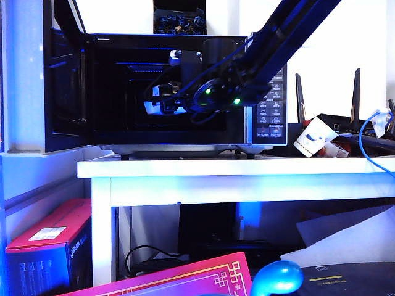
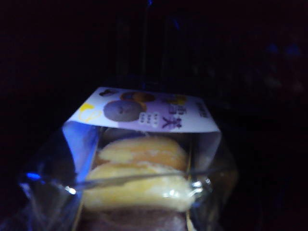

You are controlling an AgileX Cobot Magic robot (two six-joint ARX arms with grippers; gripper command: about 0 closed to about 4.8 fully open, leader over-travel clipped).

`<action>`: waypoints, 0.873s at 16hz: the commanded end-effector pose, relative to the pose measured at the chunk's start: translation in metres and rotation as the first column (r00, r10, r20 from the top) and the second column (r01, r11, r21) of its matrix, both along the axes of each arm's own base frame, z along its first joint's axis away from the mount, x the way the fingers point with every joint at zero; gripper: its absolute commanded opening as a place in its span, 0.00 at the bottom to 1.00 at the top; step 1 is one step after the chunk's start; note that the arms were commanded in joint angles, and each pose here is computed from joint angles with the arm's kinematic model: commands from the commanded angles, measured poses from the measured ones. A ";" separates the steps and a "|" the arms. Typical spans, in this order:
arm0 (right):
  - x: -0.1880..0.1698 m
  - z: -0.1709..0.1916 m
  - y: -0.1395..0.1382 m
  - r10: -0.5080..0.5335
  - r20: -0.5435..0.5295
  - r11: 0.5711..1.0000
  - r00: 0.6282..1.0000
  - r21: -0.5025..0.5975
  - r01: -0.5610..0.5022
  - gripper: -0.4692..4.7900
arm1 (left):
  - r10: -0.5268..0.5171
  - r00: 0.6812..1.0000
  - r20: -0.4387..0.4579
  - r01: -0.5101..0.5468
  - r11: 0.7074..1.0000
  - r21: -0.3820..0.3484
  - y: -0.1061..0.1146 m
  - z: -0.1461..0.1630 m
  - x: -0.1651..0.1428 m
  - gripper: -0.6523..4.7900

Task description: Open the microwave door, place the box of snacks from the top of the microwave inside, then close the microwave door.

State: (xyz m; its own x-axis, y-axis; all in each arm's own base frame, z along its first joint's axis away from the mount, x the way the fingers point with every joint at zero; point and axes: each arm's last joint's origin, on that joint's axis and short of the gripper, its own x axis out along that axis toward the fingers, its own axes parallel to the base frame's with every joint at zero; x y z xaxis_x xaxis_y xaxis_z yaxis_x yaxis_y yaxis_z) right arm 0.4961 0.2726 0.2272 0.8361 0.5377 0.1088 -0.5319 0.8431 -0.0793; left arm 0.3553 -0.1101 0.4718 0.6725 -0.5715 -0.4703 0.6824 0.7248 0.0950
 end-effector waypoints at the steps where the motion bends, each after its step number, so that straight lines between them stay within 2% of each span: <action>1: 0.009 0.008 0.006 0.001 0.022 1.000 1.000 0.023 -0.001 0.63 | -0.005 1.000 0.016 0.005 1.000 -0.003 0.000 0.003 -0.002 0.11; 7: 0.029 -0.001 0.016 -0.014 -0.010 0.999 1.000 0.050 0.014 0.63 | -0.005 1.000 0.008 0.005 1.000 0.000 0.000 0.003 -0.003 0.11; 11: 0.031 -0.006 0.016 -0.026 -0.004 0.999 1.000 0.018 0.026 0.63 | -0.005 1.000 0.003 0.005 1.000 0.001 0.001 0.002 -0.003 0.11; 12: 0.031 -0.006 0.017 -0.027 -0.003 0.999 1.000 0.018 0.027 0.69 | -0.005 1.000 0.002 0.005 1.000 0.001 0.001 0.002 -0.003 0.11; 13: 0.031 -0.006 0.016 -0.050 -0.006 0.999 0.999 0.020 0.050 0.79 | -0.005 1.000 0.002 0.005 1.000 0.001 0.001 0.002 -0.003 0.11; 14: 0.031 -0.006 0.016 -0.071 -0.009 0.997 0.997 0.022 0.072 0.82 | -0.005 1.000 0.002 0.005 1.000 0.001 0.001 0.002 -0.003 0.11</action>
State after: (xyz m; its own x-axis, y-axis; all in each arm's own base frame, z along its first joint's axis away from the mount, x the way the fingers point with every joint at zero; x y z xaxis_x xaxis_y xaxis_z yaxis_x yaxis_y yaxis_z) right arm 0.5288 0.2882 0.2102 0.8664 0.4943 0.0699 -0.4915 0.8692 -0.0549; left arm 0.3549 -0.1100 0.4707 0.6670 -0.5700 -0.4798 0.6835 0.7245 0.0896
